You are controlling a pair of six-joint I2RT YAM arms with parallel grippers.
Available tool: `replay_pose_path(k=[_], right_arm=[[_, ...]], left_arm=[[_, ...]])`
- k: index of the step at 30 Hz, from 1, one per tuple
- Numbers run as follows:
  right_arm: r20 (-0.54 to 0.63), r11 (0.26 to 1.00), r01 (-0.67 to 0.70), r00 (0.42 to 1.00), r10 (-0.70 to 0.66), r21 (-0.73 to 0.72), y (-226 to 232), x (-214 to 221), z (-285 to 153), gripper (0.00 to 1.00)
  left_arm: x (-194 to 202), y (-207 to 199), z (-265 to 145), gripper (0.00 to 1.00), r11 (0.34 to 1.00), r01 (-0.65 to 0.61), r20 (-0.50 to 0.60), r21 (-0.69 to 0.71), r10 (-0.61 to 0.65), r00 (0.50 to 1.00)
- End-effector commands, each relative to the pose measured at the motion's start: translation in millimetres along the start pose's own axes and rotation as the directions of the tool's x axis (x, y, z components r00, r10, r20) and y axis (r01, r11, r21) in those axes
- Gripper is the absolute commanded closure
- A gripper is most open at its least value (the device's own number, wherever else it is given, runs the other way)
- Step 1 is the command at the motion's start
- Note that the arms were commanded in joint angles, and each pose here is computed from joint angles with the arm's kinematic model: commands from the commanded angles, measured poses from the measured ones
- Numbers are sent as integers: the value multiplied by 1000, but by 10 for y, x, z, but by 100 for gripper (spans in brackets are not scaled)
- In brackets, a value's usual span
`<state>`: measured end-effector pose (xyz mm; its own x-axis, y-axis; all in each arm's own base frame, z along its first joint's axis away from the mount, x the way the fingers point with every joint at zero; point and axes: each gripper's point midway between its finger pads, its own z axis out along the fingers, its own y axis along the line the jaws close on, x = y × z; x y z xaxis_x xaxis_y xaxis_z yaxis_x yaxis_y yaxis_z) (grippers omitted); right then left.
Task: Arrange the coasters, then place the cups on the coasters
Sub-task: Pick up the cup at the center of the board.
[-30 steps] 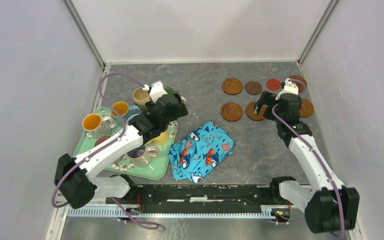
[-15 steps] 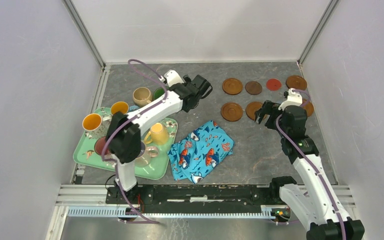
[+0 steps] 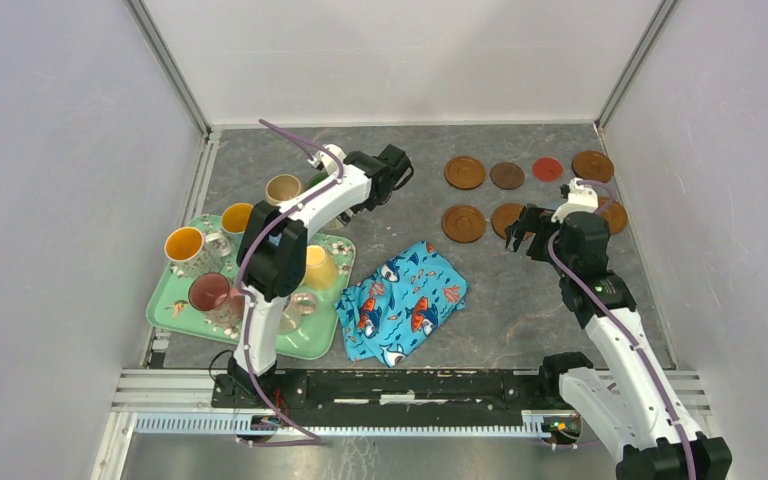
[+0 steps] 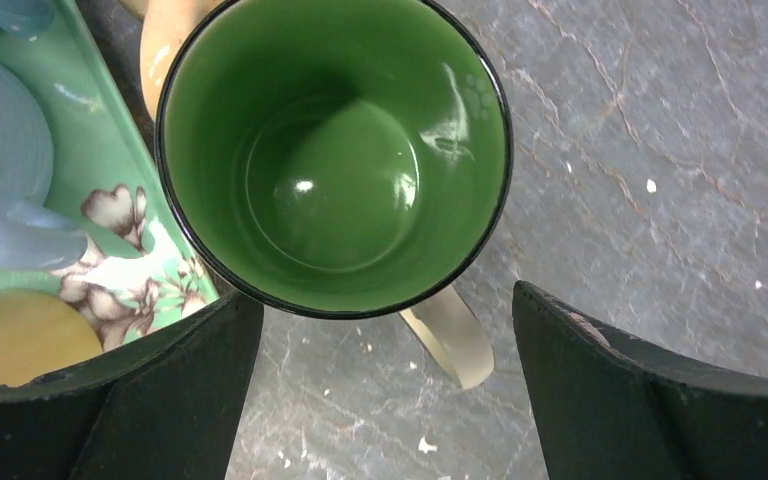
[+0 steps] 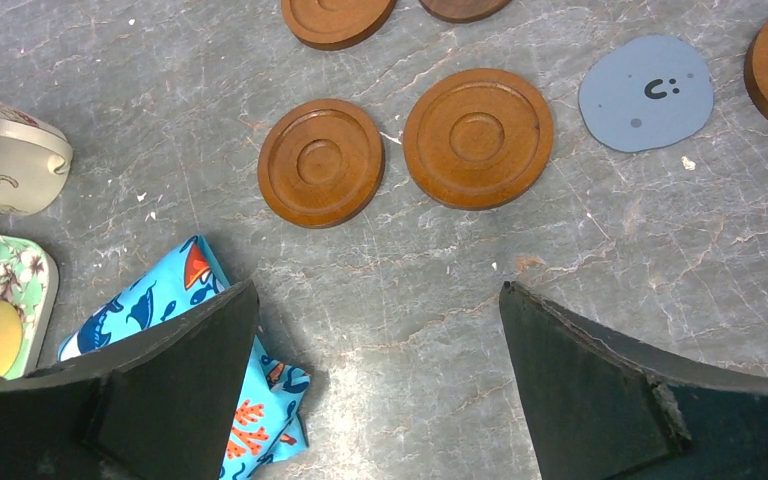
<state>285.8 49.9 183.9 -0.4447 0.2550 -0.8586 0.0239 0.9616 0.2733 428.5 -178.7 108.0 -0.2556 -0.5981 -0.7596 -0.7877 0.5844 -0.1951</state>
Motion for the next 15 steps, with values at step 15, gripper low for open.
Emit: replay_pose_path(k=[15], right_arm=[[8,1000,24,1000,-24,-7,23,-45,67,2]], left_arm=[[-2,-147,246,34,999,37,41,-2,-37,998]])
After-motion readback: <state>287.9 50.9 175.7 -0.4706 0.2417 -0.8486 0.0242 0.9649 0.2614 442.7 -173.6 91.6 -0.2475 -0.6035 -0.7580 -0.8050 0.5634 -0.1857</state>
